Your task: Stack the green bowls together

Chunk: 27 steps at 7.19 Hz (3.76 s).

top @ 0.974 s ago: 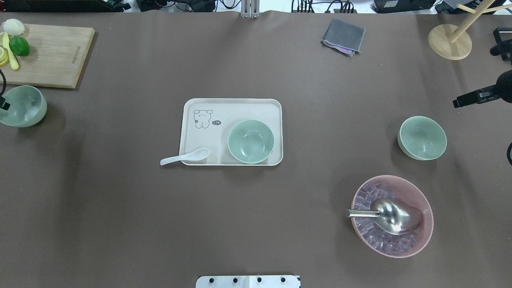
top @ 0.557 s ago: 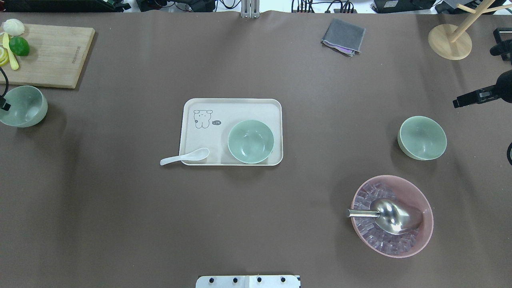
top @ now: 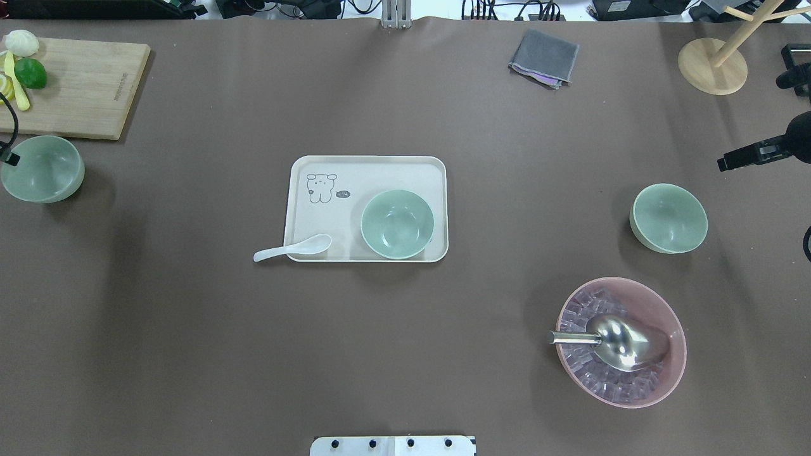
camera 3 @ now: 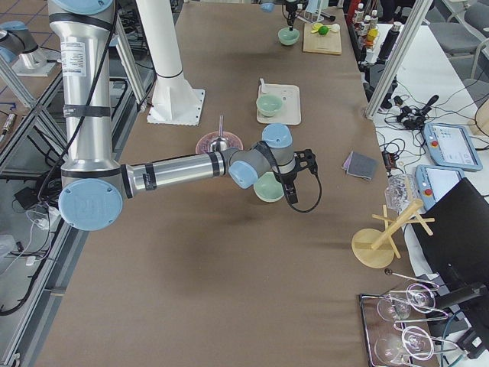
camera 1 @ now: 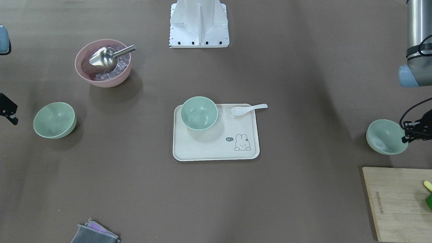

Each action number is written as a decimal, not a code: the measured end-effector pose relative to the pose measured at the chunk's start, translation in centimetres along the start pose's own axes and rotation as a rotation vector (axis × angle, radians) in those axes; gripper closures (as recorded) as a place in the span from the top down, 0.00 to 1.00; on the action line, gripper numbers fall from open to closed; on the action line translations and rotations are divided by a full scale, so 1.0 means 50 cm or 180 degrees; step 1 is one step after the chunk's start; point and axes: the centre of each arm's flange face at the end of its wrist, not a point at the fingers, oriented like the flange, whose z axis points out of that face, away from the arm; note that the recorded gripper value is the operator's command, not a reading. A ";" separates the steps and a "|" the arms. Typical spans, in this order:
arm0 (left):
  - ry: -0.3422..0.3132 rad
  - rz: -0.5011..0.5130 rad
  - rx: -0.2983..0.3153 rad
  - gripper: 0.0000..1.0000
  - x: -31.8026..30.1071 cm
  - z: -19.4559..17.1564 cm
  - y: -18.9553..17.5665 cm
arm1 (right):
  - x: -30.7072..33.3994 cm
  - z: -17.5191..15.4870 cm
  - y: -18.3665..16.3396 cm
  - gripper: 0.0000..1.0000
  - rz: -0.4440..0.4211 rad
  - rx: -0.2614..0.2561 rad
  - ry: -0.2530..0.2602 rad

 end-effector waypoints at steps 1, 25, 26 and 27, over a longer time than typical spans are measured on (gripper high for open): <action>0.0037 0.0044 0.0100 0.00 0.034 -0.030 -0.029 | 0.001 0.000 0.001 1.00 0.0002 -0.0003 0.0001; 0.0268 -0.2059 -0.0261 0.00 1.332 -0.052 -0.137 | 0.005 -0.011 0.014 1.00 0.0013 0.0016 0.0016; 0.0280 -0.2052 -0.0258 0.00 1.332 -0.053 -0.137 | 0.005 -0.011 0.014 1.00 0.0014 0.0016 0.0015; 0.0281 -0.2047 -0.0258 0.00 1.330 -0.052 -0.136 | 0.005 -0.011 0.013 1.00 0.0014 0.0017 0.0015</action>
